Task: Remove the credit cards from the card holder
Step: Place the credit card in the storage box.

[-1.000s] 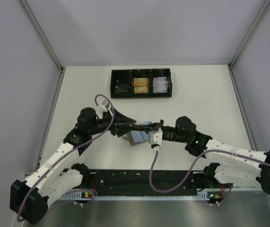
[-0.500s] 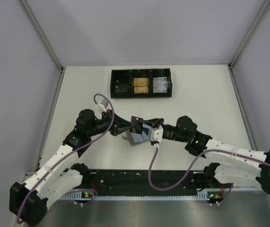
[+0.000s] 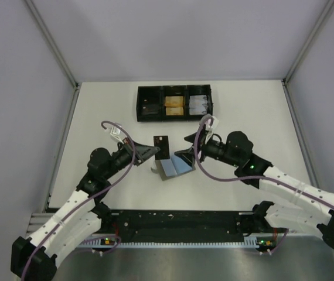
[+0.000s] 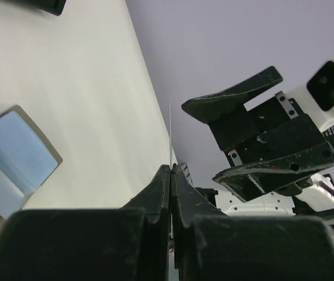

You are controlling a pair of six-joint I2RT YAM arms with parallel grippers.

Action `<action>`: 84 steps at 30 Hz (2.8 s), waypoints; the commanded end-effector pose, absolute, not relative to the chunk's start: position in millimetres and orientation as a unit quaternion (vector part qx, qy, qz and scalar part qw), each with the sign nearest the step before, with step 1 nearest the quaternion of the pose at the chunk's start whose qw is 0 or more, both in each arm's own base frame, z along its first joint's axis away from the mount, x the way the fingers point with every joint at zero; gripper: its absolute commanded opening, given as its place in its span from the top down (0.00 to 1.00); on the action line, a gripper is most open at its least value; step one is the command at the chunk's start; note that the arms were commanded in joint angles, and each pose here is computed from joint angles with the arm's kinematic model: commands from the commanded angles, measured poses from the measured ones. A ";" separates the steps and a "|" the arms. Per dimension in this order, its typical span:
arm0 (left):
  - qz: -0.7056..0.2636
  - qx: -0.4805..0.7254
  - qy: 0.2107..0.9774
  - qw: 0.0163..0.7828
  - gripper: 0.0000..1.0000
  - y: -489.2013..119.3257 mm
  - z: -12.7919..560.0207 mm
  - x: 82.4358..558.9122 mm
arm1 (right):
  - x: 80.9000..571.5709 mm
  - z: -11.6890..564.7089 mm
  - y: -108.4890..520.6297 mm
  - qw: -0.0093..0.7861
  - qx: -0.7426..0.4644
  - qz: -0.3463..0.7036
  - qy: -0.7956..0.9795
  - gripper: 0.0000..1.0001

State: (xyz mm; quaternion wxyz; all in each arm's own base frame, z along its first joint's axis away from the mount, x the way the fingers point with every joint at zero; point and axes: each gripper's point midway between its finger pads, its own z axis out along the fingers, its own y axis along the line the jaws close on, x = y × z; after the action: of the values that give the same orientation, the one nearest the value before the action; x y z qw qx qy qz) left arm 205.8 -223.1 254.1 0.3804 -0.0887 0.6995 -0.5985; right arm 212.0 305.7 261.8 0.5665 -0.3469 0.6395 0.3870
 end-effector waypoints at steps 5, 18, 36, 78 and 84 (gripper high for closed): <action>-0.628 -0.032 0.637 0.446 1.00 -224.9 286.9 206.2 | 205.0 283.1 320.8 0.443 -0.174 0.564 0.675 0.28; -0.652 -0.027 0.604 0.458 1.00 -226.7 302.9 206.0 | 189.2 286.7 353.2 0.340 -0.162 0.673 0.637 0.49; -0.552 0.131 0.676 0.471 0.30 -213.4 289.8 203.2 | 165.5 266.4 320.4 0.311 -0.284 0.623 0.660 1.00; -0.542 0.269 0.662 0.442 1.00 -241.3 283.1 186.8 | 167.9 255.8 310.2 0.324 -0.335 0.566 0.680 0.72; -0.434 0.081 0.728 0.525 1.00 -202.4 262.6 248.5 | 219.5 239.8 276.2 0.441 -0.238 0.452 0.738 0.29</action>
State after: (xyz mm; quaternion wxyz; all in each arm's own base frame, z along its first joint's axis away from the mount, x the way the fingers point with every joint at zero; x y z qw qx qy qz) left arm 198.6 -233.3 267.4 0.4466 0.2119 0.6979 -0.5182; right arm 176.5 303.1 234.0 0.3209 -0.2979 0.7166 0.5429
